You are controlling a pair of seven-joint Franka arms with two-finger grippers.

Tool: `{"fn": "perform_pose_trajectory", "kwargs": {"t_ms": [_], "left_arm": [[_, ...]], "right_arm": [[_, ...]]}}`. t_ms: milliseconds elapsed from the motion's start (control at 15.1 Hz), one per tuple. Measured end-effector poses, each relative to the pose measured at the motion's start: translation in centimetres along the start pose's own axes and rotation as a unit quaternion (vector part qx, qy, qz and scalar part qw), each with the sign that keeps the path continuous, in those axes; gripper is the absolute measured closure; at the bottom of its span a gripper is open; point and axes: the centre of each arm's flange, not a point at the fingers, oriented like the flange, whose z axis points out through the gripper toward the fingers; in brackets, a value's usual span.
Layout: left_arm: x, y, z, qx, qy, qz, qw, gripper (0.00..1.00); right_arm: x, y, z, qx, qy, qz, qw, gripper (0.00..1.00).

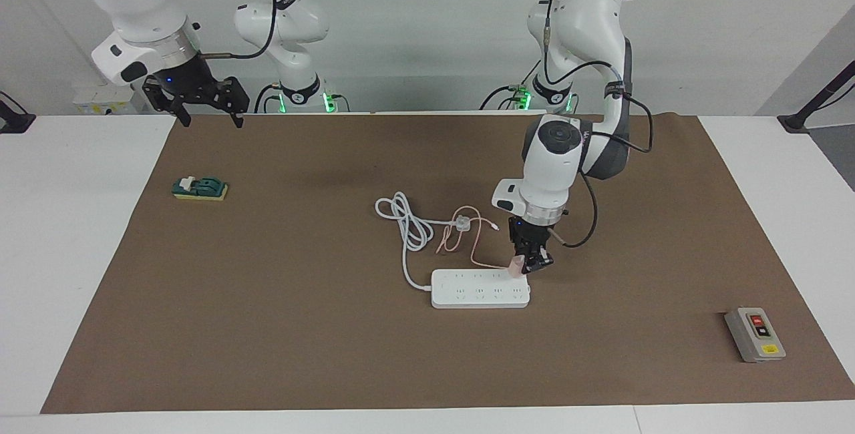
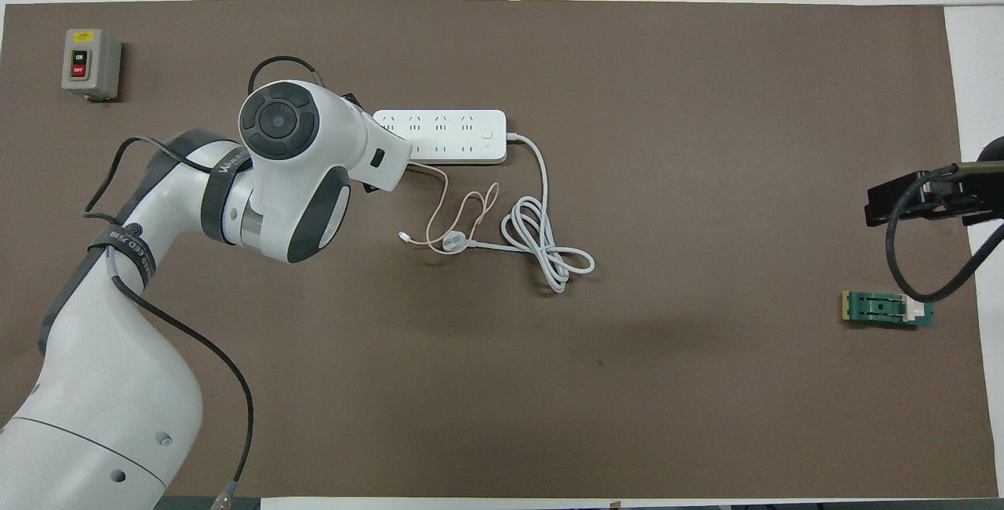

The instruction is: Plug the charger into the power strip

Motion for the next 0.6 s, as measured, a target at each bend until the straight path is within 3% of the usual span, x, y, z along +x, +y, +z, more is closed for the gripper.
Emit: {"fn": "perform_pose_trajectory", "kwargs": {"t_ms": [598], "left_arm": [[0.52, 0.66, 0.19, 0.013, -0.014, 0.070, 0.997, 0.69]], "right_arm": [[0.00, 0.00, 0.00, 0.000, 0.000, 0.000, 1.000, 0.00]]}}
